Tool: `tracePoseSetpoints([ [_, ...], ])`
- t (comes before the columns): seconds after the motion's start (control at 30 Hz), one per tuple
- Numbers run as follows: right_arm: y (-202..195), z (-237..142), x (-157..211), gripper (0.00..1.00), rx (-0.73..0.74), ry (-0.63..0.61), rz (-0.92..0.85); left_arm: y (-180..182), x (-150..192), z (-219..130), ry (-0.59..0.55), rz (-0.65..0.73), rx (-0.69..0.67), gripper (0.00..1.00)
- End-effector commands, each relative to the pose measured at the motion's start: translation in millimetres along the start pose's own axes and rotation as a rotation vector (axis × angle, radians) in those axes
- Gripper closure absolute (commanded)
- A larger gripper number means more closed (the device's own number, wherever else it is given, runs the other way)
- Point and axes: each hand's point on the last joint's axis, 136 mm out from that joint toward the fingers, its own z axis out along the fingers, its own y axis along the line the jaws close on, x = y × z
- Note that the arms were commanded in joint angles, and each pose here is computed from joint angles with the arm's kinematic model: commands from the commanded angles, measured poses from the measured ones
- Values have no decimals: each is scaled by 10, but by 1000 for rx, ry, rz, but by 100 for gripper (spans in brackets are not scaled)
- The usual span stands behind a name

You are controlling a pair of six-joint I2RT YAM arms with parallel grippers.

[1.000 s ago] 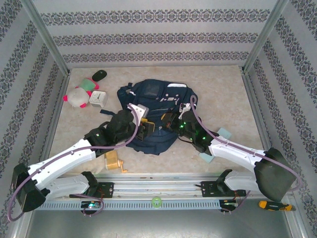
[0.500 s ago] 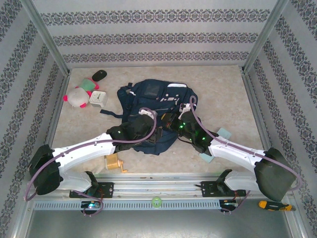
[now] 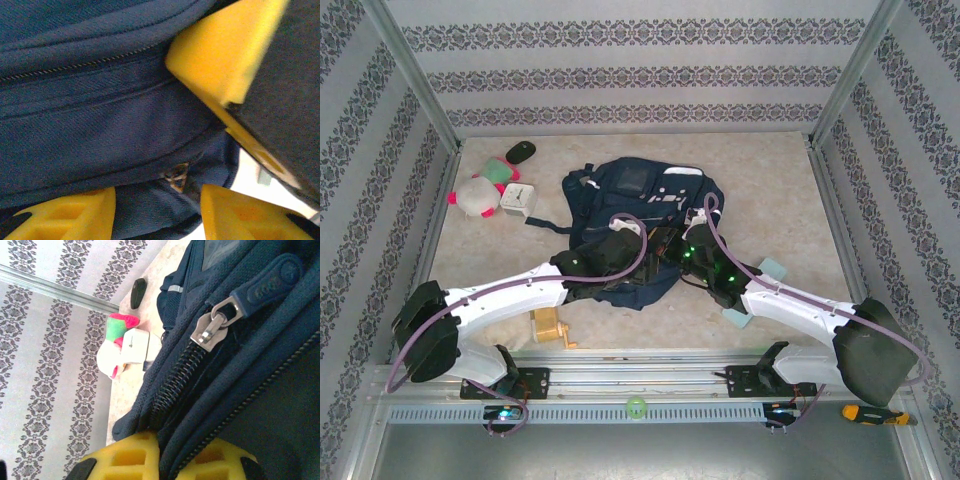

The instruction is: Pack books, pencil case, and school supplies into a backpack

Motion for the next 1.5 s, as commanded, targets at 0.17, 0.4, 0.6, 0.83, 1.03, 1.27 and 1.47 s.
tracePoseSetpoints([
  [0.17,392,-44,-213,100,-105,-88,16,-261,-117,-204,-66,-56,122,35],
  [0.4,464,-32,-190,100,-124,-67,15,-66,-61,-71,-76,-73,27,45],
  [0.6,480,-70,-183,100,-131,-60,13,-37,-16,47,-61,-66,2,65],
  [0.83,486,-89,-170,100,-141,-27,10,114,-26,-45,-69,-27,-35,96],
  [1.03,487,-151,-242,100,-170,27,8,447,58,-153,-48,39,-110,100],
  [1.27,419,-331,-462,100,-210,92,22,897,123,-269,-15,109,-174,100],
  [1.47,242,-463,-718,100,-220,160,40,1088,12,-264,-29,136,-96,100],
])
